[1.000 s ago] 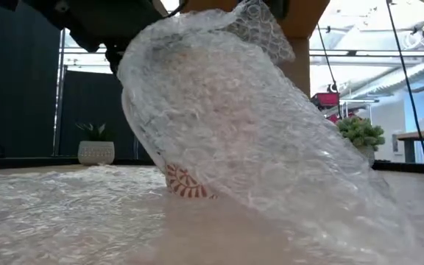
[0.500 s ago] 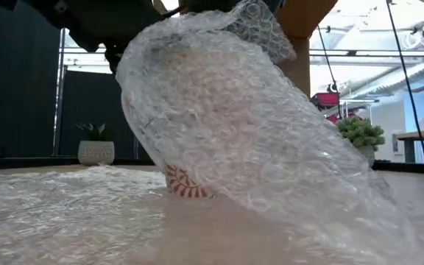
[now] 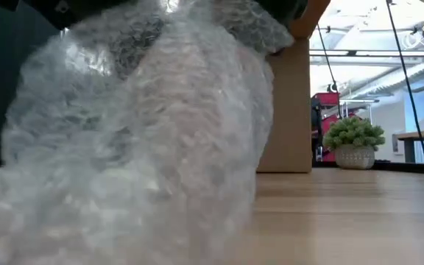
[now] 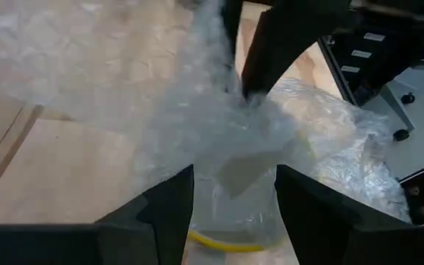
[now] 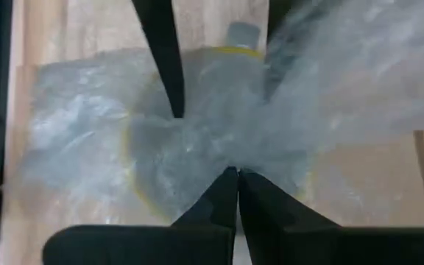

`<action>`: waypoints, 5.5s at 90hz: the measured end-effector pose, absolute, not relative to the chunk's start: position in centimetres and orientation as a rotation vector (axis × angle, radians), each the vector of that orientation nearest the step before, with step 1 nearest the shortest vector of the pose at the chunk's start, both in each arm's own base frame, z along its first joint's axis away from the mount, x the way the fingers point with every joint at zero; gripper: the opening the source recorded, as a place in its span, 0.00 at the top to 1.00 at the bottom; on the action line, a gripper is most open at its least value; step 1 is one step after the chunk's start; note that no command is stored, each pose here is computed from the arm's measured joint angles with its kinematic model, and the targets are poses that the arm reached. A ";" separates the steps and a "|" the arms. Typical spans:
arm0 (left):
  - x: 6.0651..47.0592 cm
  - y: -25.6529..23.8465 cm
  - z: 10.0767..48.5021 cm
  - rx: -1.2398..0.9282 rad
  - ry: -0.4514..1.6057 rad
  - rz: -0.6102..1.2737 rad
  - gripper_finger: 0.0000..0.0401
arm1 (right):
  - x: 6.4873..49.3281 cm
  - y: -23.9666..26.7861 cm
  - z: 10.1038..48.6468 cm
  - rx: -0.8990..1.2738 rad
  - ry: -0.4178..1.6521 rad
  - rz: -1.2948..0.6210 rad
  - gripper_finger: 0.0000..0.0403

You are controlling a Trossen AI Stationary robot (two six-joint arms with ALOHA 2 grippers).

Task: Wrap mug
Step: Wrap the orange mug with the transparent bubble wrap

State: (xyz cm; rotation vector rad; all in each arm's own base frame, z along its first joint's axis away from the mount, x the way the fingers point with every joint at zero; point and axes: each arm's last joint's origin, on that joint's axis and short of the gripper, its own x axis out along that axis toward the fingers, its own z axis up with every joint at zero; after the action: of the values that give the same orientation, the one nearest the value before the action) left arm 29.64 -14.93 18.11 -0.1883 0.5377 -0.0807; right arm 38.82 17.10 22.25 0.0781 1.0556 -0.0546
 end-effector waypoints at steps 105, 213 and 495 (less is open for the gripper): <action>31.4 -16.0 17.7 -0.163 0.539 -0.109 0.55 | 39.1 16.4 22.0 0.066 1.064 -0.061 1.00; 31.9 -15.9 16.3 -0.151 0.560 -0.086 0.55 | 39.5 16.6 29.1 0.015 0.965 -0.125 1.00; 14.6 -15.1 14.9 -0.324 1.349 0.159 0.55 | 39.4 16.6 20.5 0.091 0.931 -0.164 1.00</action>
State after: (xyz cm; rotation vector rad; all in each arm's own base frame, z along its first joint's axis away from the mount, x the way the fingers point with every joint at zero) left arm 14.65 -15.07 14.94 -0.3239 1.3493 0.1586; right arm 39.36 16.61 20.54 0.0911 0.9310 -0.1637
